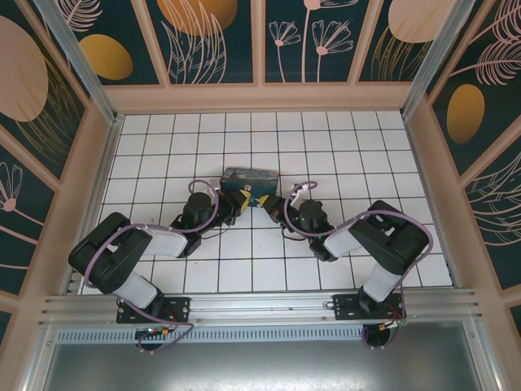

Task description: Unlock the padlock with the key

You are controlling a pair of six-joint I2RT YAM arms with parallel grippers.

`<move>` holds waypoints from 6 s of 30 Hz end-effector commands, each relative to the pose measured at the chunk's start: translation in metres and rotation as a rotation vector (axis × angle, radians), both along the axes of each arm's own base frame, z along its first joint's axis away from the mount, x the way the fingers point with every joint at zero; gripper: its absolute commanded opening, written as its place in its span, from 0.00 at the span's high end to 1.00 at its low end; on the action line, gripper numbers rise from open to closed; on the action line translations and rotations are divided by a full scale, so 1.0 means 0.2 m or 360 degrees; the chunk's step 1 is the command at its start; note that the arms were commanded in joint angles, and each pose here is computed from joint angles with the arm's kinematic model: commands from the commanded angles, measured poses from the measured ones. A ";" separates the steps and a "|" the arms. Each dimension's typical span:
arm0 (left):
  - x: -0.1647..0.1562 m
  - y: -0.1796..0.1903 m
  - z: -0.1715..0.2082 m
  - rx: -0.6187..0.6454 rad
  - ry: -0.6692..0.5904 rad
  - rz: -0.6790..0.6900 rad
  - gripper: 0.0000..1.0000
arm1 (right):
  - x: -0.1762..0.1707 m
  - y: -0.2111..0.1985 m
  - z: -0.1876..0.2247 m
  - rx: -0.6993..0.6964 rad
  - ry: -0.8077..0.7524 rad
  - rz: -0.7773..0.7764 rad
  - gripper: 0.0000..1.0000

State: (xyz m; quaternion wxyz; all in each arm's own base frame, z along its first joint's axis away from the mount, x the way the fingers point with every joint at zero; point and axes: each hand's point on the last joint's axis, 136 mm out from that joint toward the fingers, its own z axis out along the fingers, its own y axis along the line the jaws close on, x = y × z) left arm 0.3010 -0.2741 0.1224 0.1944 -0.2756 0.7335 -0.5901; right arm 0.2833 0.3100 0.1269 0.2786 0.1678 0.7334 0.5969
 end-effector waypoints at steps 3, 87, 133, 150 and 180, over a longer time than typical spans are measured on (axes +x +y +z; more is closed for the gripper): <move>-0.24 -0.18 0.04 -0.0002 -0.0037 -0.0456 1.00 | 0.08 0.03 0.31 0.0123 -0.0254 0.0030 1.00; -0.23 0.01 -0.28 0.0405 0.0022 -0.0260 0.55 | -0.27 -0.16 0.05 0.0034 0.0174 -0.0497 1.00; -0.26 -0.08 0.20 0.0075 -0.0212 -0.0339 0.69 | -0.09 0.02 0.23 0.0068 0.0127 -0.0460 1.00; -0.23 -0.10 0.23 0.0062 -0.0238 -0.0328 0.76 | -0.09 0.05 0.20 0.0087 0.0144 -0.0431 1.00; -0.18 -0.17 0.28 0.0236 -0.0445 -0.0519 1.00 | -0.11 -0.21 0.31 -0.0057 -0.0050 -0.0323 0.53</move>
